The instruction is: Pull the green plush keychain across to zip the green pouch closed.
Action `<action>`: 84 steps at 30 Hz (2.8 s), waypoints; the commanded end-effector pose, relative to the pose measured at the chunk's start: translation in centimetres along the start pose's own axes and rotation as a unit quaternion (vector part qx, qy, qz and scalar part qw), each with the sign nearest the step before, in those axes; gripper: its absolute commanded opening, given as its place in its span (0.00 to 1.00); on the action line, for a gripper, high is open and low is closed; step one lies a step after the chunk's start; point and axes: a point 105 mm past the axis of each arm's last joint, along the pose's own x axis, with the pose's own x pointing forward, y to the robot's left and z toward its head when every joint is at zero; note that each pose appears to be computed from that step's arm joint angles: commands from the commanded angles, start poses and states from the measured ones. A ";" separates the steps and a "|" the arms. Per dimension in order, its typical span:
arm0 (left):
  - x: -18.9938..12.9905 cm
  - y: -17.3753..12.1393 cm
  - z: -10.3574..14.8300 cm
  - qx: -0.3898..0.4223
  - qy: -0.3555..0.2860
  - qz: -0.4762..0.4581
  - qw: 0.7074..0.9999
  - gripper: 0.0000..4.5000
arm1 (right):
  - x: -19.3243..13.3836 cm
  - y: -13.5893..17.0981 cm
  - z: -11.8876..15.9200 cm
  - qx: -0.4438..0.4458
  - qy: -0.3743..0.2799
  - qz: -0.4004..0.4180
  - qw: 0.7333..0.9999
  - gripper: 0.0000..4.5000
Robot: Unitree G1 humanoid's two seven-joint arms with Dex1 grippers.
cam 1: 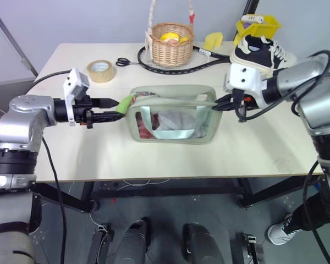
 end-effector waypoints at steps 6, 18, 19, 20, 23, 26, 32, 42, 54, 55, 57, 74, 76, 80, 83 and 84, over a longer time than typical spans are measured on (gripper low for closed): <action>-0.7 -0.4 1.8 0.041 -0.007 -0.025 0.999 0.01 | -0.9 -0.6 0.9 -0.008 -0.013 -0.024 1.000 0.00; 7.0 -1.5 6.8 0.006 -0.078 -0.062 0.995 0.08 | -0.1 0.2 1.4 -0.011 -0.028 -0.014 0.999 0.00; 7.3 -1.5 6.6 0.005 -0.069 -0.061 0.996 0.16 | -0.1 0.2 1.4 -0.010 -0.028 -0.014 0.999 0.00; 7.5 -1.4 6.4 0.006 -0.062 -0.061 0.996 0.23 | -0.1 0.2 1.4 -0.010 -0.029 -0.014 0.999 0.00; 7.5 -0.5 6.4 0.033 -0.048 -0.022 0.998 0.58 | -0.2 0.2 1.5 -0.008 -0.030 -0.016 0.999 0.00; 6.1 -0.1 7.1 0.047 -0.064 -0.013 0.997 0.80 | -0.4 0.3 1.4 -0.004 -0.030 -0.019 0.999 0.00; 2.6 -0.4 4.0 0.052 -0.021 -0.018 0.998 0.80 | -0.3 0.4 1.3 0.001 -0.031 -0.021 0.999 0.00; 3.2 -0.9 -0.3 0.055 0.012 -0.004 0.998 0.29 | -0.2 0.4 1.2 0.009 -0.035 -0.022 0.999 0.00; 4.1 -1.2 -0.3 0.050 0.006 -0.003 0.999 0.00 | -3.1 0.4 3.3 0.027 -0.110 -0.019 0.993 0.70; 4.2 -1.2 -0.2 0.049 0.004 -0.002 0.999 0.00 | -3.3 0.5 4.7 0.021 -0.139 -0.015 0.990 0.80; 4.3 -1.3 -0.1 0.048 0.002 -0.002 0.999 0.00 | -3.2 0.8 6.3 0.014 -0.172 -0.011 0.985 0.92; 3.7 -1.1 -0.3 0.037 0.007 0.011 0.999 0.00 | 0.8 -2.5 8.3 0.127 -0.182 -0.070 0.972 0.01; 3.6 -1.1 -0.4 0.034 0.007 0.013 0.999 0.00 | -1.2 -4.0 6.0 0.160 -0.171 -0.119 0.965 0.01; 3.3 -0.9 -0.5 0.029 0.007 0.021 0.999 0.00 | -5.6 -6.0 -3.1 0.174 -0.026 -0.259 0.950 0.01; 3.1 -1.1 -0.6 0.026 0.008 0.021 0.999 0.00 | -8.2 -6.5 -8.3 0.181 0.064 -0.329 0.925 0.01; 3.0 -1.1 -0.7 0.022 0.008 0.023 0.999 0.00 | -9.1 -6.6 -9.6 0.187 0.084 -0.352 0.913 0.01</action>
